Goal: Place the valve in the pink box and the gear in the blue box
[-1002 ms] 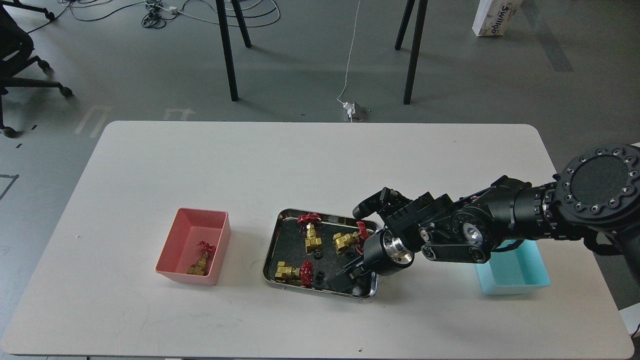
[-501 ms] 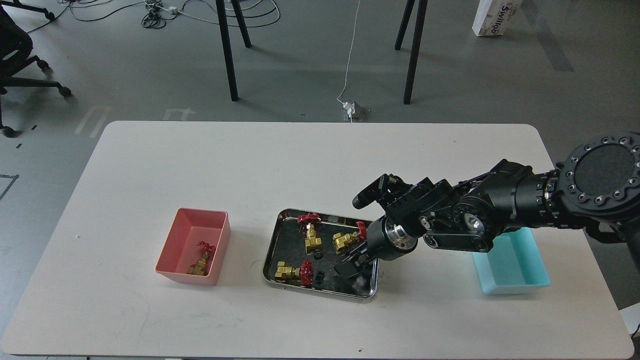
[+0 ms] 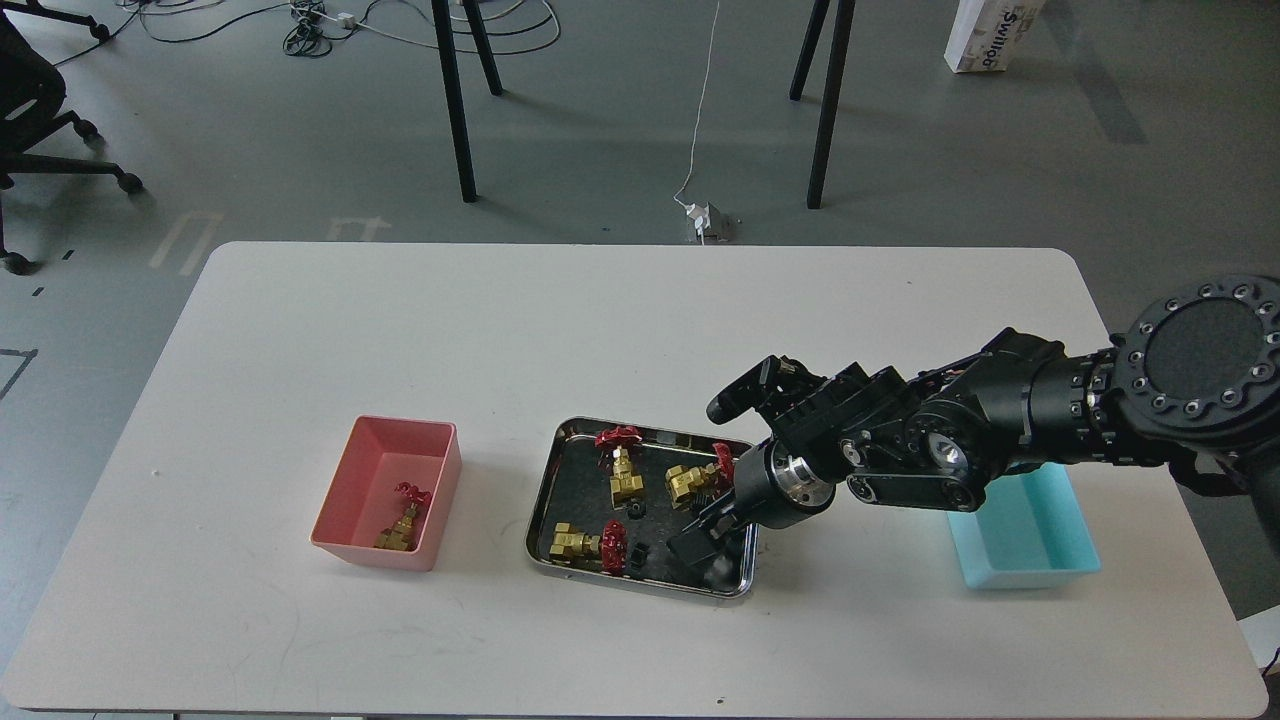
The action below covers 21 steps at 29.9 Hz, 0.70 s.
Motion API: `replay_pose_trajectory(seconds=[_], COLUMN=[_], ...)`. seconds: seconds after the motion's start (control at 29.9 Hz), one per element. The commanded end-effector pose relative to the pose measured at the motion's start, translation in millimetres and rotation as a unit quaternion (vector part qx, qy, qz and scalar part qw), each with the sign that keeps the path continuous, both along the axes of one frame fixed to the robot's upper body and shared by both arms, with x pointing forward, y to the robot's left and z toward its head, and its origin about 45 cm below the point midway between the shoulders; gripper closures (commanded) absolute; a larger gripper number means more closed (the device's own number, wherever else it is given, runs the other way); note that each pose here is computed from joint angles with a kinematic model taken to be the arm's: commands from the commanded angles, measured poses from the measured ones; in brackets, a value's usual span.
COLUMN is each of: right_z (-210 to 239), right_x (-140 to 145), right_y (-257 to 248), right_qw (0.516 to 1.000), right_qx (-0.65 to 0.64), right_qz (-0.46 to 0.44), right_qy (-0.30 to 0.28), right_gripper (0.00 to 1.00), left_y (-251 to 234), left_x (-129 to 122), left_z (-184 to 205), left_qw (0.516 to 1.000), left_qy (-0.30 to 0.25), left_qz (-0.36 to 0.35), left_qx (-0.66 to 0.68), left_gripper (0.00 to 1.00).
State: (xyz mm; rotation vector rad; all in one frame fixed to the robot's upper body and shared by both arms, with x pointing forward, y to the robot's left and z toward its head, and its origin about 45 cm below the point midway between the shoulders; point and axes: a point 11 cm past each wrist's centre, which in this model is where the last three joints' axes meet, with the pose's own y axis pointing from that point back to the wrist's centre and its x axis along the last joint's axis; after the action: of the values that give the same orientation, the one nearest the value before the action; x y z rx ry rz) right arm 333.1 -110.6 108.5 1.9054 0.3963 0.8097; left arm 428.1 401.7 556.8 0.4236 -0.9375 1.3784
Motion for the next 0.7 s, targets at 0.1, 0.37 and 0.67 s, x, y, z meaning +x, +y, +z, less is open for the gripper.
replay_pose_trajectory(seconds=[0.1,0.37,0.67], right_z=[1.2,-0.8,-8.5], right_x=[-0.5,-5.0,-11.1], right_y=[1.3,1.4,-2.4], right_qw=[1.0,1.0,1.0], right_qx=[0.002,0.0,-0.006], right_qz=[0.002,0.003,0.006], right_qy=[0.001,0.01,0.016], right_gripper=[0.16,0.16,0.18], left_y=[-0.1,0.5,0.0], left_x=[-0.2,-0.5,-0.3], left_z=[1.0,1.4,1.1], left_qw=[1.0,1.0,1.0], left_qy=[-0.001,-0.002,-0.001], left_qz=[-0.001,0.0,0.0], left_qx=[-0.001,-0.001,-0.001], left_gripper=[0.06,0.06,0.06])
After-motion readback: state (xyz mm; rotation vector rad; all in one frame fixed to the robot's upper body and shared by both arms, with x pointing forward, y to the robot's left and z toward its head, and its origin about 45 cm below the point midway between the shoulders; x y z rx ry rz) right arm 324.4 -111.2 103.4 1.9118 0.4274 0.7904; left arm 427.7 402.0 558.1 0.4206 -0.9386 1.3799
